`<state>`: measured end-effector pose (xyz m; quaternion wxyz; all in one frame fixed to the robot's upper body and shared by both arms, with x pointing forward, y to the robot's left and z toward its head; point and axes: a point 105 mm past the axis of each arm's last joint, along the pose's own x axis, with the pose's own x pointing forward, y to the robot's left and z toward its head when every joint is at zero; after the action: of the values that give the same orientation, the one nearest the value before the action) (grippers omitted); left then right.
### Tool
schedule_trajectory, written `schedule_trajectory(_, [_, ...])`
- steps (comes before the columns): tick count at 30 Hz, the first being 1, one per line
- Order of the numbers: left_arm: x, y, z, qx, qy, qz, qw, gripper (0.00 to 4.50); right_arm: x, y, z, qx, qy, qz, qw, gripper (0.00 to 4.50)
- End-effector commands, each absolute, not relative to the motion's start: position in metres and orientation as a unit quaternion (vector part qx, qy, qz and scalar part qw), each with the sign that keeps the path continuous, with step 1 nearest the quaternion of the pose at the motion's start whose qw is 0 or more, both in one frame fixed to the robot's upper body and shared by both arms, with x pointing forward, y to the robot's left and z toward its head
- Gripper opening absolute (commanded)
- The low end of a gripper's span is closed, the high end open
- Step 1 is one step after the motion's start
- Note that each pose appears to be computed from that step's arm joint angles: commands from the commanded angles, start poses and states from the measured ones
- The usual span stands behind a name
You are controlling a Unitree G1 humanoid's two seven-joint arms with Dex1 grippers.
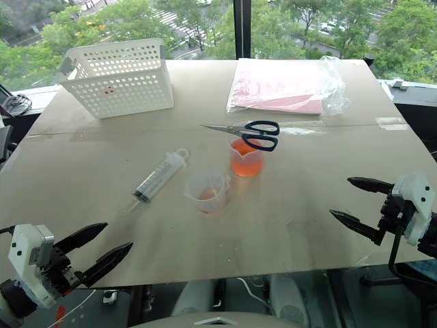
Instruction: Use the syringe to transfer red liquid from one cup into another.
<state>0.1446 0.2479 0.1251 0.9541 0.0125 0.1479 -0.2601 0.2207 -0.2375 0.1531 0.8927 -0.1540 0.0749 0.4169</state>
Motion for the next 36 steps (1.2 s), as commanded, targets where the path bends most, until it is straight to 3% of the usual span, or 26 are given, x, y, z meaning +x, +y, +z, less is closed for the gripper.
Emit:
schedule_trajectory(1, [0.157,0.234,0.144,0.024,0.101,-0.275,0.956,4.50,0.229,-0.229,0.166,-0.140,0.064,0.429,0.890,4.49])
schedule_trajectory(4, [0.185,0.217,0.172,0.014,0.036,-0.293,0.955,4.50,0.254,-0.213,0.186,-0.111,0.053,0.430,0.895,4.49])
schedule_trajectory(8, [0.203,0.202,0.201,0.012,-0.011,-0.318,0.948,4.50,0.276,-0.193,0.217,-0.112,0.042,0.450,0.885,4.49])
schedule_trajectory(13, [0.203,0.187,0.218,0.021,-0.014,-0.376,0.926,4.50,0.302,-0.163,0.249,-0.187,0.082,0.471,0.858,4.49])
schedule_trajectory(17, [0.200,0.187,0.229,0.057,-0.009,-0.399,0.915,4.50,0.325,-0.132,0.267,-0.173,0.130,0.507,0.834,4.49])
schedule_trajectory(24, [0.198,0.182,0.232,0.072,-0.015,-0.400,0.913,4.50,0.343,-0.084,0.274,-0.203,0.159,0.555,0.791,4.49])
schedule_trajectory(36, [0.190,0.174,0.233,0.074,-0.025,-0.409,0.909,4.50,0.350,-0.073,0.260,-0.248,0.187,0.571,0.760,4.49])
